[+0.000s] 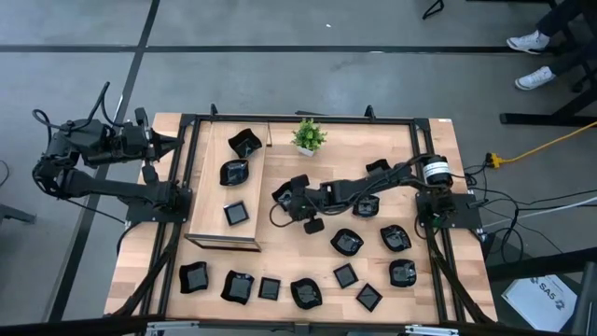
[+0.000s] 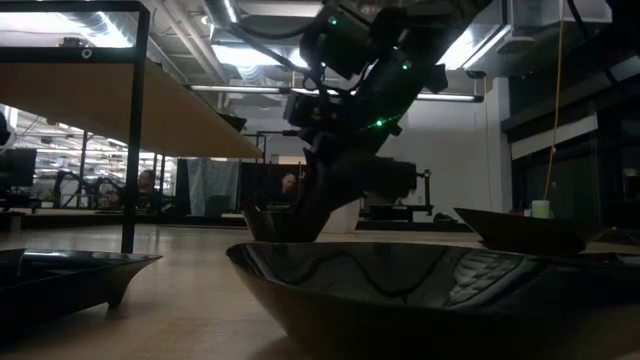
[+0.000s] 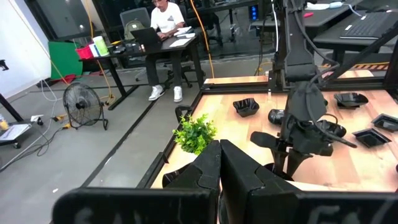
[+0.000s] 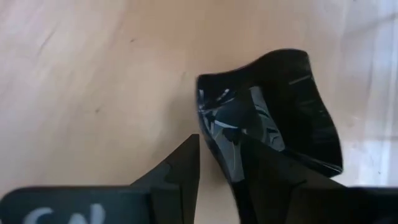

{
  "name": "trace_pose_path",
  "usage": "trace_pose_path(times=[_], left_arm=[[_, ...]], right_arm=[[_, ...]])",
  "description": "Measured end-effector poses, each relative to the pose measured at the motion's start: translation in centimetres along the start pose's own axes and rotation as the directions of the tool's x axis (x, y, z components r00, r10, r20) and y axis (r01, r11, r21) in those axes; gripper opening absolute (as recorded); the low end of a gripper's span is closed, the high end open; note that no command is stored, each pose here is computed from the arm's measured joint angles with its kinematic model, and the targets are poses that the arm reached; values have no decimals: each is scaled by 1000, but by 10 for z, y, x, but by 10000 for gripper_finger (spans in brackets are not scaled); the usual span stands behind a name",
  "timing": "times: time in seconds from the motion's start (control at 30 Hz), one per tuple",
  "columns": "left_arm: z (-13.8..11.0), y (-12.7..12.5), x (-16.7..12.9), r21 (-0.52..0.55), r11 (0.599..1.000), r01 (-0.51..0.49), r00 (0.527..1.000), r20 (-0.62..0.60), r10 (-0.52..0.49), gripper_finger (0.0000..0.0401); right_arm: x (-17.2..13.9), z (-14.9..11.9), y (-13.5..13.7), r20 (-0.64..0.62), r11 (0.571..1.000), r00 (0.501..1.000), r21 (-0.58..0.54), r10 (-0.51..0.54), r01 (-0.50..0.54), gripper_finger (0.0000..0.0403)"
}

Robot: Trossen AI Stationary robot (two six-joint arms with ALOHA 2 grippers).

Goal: Pick & Place Mini shaped plates
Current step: Stack the black distorted square plate on top of the black distorted square plate on the shelf

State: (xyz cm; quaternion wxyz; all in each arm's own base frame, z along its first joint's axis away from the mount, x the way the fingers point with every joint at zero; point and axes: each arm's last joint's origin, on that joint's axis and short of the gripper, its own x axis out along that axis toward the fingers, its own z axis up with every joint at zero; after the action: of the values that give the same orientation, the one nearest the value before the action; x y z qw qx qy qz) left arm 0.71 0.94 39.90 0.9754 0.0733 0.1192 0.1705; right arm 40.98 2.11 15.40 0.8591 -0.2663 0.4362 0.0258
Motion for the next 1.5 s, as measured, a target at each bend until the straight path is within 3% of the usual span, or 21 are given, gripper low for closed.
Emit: trace_pose_path(times=[0.23, 0.57, 0.73, 1.13, 1.5], left_arm=[[0, 0, 0, 0, 1000, 0, 1000, 0, 0, 4], [0, 0, 0, 0, 1000, 0, 1000, 1, 0, 4], [0, 0, 0, 0, 1000, 0, 1000, 1, 0, 4], [0, 0, 0, 0, 1000, 0, 1000, 0, 0, 4], [0, 0, 0, 0, 1000, 0, 1000, 0, 0, 4]], right_arm=[[0, 0, 0, -2, 1000, 1000, 3, -2, 2, 102], [0, 0, 0, -1, 1000, 1000, 3, -2, 2, 7], [0, 0, 0, -1, 1000, 1000, 11, 0, 0, 19], [-16, 18, -13, -21, 998, 1000, 61, 7, -5, 4], [-45, 44, -37, -117, 995, 990, 52, -78, 85, 3]])
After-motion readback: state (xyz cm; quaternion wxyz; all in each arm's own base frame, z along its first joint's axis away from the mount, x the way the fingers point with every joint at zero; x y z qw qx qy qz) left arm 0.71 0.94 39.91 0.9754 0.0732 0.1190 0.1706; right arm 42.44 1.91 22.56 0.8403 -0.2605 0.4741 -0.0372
